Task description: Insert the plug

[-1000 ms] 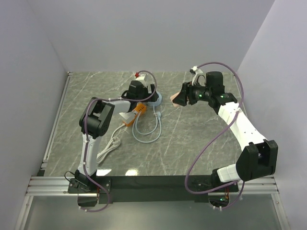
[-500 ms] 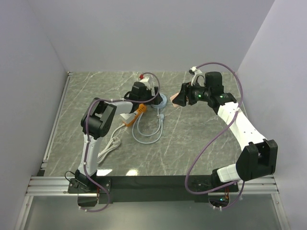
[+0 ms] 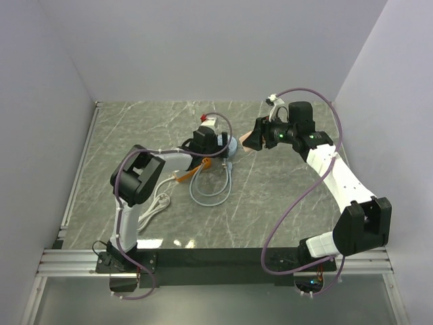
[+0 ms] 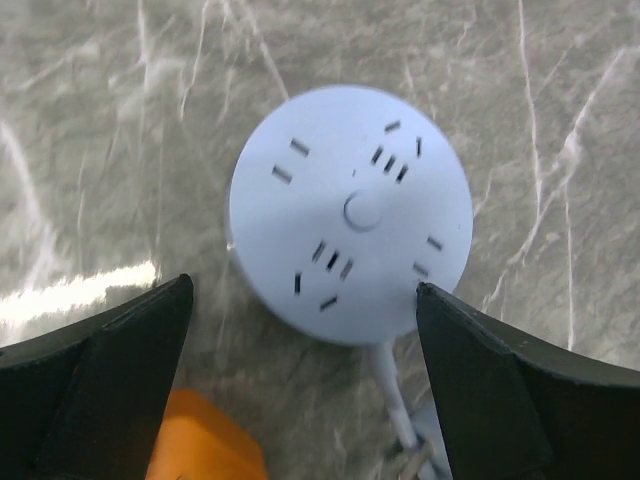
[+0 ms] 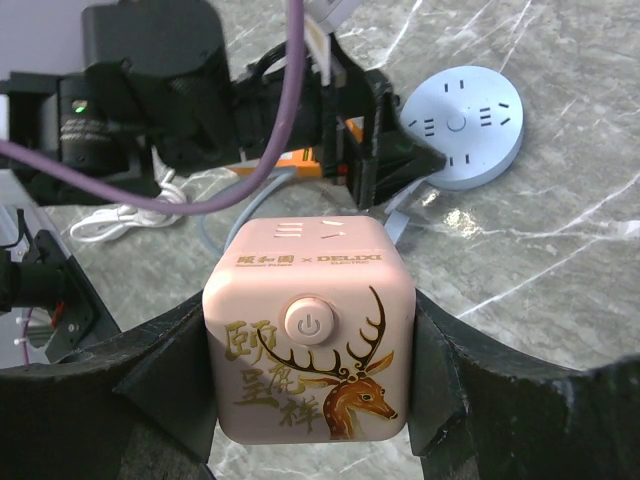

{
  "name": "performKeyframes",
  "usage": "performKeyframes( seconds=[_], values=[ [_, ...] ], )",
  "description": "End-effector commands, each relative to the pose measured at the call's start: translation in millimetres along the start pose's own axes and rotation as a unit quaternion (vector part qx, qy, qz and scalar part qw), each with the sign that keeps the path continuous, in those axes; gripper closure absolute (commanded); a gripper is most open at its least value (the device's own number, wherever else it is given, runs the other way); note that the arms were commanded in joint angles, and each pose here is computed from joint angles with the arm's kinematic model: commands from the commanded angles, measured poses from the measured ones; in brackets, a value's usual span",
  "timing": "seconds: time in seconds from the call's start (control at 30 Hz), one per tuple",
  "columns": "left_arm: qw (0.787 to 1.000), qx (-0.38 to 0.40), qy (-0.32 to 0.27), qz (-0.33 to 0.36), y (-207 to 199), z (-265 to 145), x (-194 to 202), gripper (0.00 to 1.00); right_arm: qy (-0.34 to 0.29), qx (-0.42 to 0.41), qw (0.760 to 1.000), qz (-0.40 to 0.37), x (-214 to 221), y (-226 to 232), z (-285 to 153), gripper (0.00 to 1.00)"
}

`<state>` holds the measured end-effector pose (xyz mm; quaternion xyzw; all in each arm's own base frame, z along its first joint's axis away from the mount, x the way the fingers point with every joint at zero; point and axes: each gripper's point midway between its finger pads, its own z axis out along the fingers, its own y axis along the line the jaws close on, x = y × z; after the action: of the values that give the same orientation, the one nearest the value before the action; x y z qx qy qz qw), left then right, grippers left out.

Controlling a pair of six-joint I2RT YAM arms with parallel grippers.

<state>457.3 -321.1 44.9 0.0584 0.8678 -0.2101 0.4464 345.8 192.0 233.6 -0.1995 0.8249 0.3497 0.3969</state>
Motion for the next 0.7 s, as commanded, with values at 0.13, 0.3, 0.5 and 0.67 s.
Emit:
performKeyframes(
  seconds=[0.13, 0.3, 0.5, 0.67],
  values=[
    [0.999, -0.022, 0.012, 0.019, -8.1, -15.1, 12.2, 0.02, -0.024, -0.013, 0.999, -0.026, -11.0, 10.3, -1.8, 1.00],
    [0.998, -0.019, 0.037, 0.045, -22.3, -6.2, 26.8, 0.08, -0.024, -0.012, 0.999, -0.028, -9.7, 10.7, -2.5, 1.00],
    [0.995, -0.051, 0.046, 0.076, -24.1, -6.3, 37.4, 0.23, -0.029, -0.018, 0.999, -0.030, -11.7, 13.8, -4.0, 1.00],
    [0.991, -0.078, 0.063, 0.088, -14.3, -2.1, 46.2, 0.44, -0.028, -0.020, 0.999, -0.030, -10.9, 16.4, -4.2, 1.00]
  ],
)
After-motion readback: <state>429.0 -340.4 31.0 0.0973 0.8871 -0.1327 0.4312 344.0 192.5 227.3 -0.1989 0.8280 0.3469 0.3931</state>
